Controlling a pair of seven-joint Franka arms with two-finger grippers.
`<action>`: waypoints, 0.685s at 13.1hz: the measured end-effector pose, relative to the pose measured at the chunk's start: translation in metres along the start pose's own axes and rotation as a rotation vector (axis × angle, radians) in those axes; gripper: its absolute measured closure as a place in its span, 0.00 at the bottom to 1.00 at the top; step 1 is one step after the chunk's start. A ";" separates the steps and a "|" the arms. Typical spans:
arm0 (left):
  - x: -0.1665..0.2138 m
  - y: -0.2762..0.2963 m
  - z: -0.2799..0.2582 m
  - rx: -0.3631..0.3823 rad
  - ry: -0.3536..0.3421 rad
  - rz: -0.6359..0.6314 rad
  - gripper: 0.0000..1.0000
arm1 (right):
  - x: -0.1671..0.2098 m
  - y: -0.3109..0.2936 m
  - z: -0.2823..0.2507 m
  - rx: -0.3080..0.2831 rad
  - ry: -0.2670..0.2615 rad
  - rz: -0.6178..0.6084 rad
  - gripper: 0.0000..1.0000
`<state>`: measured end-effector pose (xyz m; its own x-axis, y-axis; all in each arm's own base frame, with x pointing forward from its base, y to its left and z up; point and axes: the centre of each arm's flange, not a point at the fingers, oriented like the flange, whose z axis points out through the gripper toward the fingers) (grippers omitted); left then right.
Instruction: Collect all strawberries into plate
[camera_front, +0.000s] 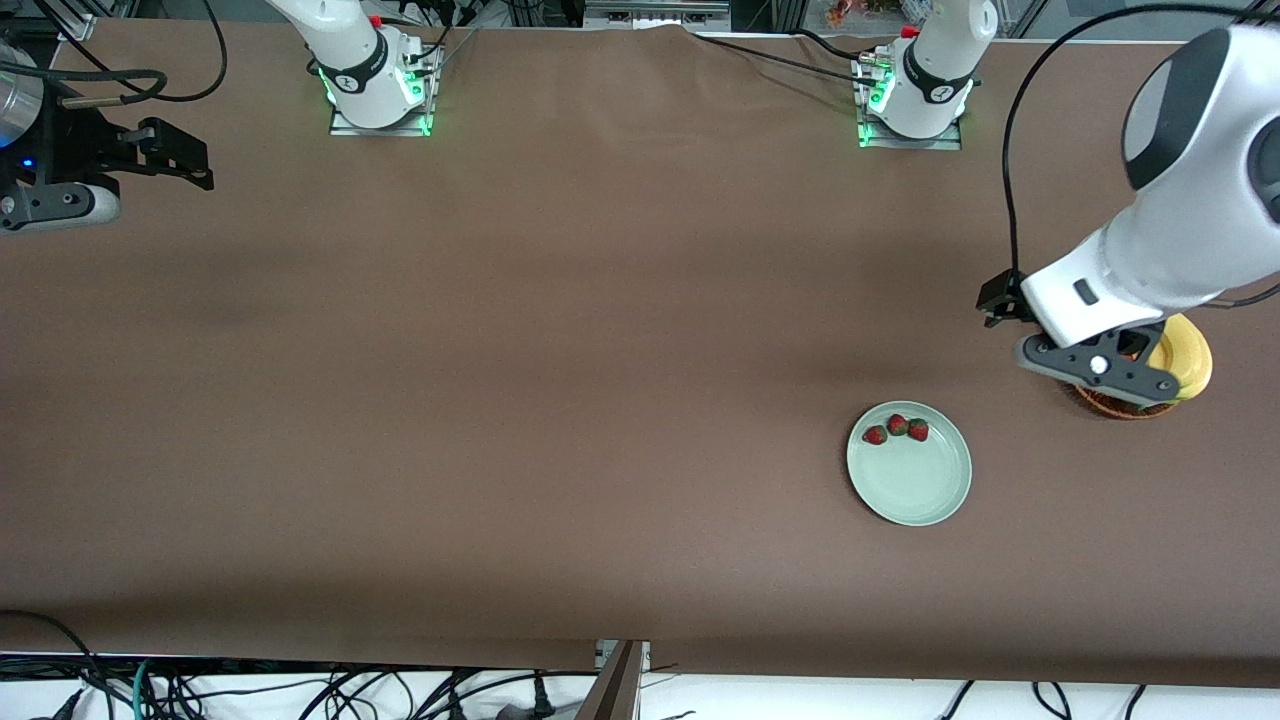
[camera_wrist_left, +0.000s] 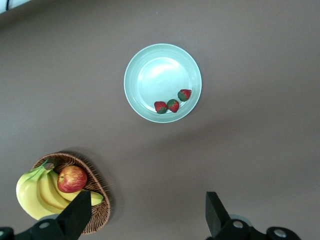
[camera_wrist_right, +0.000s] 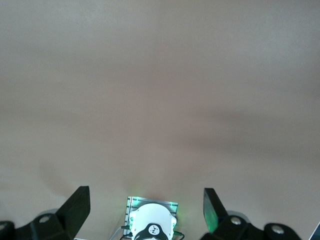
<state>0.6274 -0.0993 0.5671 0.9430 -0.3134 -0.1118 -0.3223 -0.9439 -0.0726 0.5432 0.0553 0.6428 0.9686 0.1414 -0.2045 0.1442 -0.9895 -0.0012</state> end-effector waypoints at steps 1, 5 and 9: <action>-0.006 -0.006 -0.012 -0.001 0.003 -0.019 0.00 | 0.000 0.000 0.000 0.000 0.001 0.000 0.00; -0.028 -0.032 -0.032 0.001 0.049 -0.141 0.00 | 0.001 0.000 0.000 0.000 0.002 0.000 0.00; -0.069 -0.043 -0.024 -0.052 0.097 -0.225 0.00 | 0.001 0.000 0.000 0.000 0.004 0.000 0.00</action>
<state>0.5779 -0.0393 0.6023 0.9949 -0.1011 -0.0027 -0.1012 -0.9943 -0.0331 0.5440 0.0554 0.6427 0.9694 0.1411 -0.2009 0.1439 -0.9896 -0.0009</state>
